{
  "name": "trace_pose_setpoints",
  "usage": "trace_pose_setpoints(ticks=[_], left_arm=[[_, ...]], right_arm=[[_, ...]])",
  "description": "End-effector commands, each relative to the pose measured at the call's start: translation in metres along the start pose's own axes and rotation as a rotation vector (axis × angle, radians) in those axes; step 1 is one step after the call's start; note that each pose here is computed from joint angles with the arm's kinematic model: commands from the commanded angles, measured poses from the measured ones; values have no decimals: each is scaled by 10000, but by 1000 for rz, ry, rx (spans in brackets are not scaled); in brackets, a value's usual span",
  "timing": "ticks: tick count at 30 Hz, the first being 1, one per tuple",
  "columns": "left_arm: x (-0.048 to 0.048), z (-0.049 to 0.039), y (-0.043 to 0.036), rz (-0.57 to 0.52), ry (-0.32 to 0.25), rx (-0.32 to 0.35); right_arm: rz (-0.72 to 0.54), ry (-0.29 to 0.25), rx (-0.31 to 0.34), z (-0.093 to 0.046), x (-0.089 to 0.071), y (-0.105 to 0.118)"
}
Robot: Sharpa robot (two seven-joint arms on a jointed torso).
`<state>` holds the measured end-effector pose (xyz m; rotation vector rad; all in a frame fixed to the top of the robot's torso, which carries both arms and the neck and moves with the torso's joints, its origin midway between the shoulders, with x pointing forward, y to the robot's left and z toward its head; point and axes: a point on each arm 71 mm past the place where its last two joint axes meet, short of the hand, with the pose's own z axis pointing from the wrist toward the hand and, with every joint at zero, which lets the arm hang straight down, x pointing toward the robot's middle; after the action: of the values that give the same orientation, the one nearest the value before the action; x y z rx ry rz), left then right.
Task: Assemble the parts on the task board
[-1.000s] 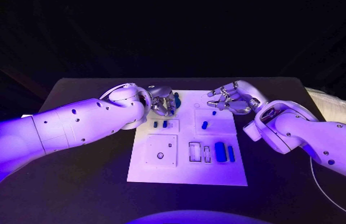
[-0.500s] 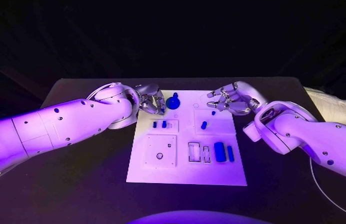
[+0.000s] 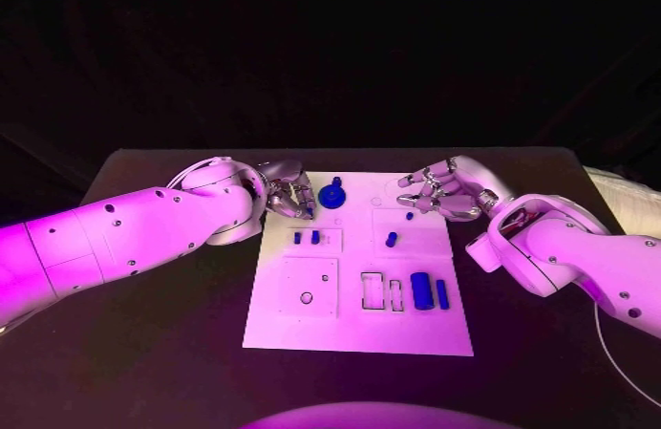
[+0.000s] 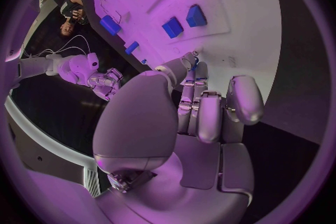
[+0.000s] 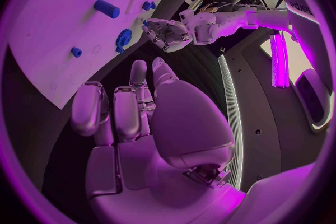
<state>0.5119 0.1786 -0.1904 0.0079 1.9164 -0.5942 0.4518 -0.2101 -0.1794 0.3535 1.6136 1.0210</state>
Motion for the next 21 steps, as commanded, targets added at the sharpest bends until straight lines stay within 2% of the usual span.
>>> trace_pose_setpoints(ticks=[1,21], left_arm=[[21,21,-14,2,25,-4],[68,65,-20,36,66,-8]], right_arm=[[-2,11,-4,-1,15,7],[0,18,-6,2,28,16]])
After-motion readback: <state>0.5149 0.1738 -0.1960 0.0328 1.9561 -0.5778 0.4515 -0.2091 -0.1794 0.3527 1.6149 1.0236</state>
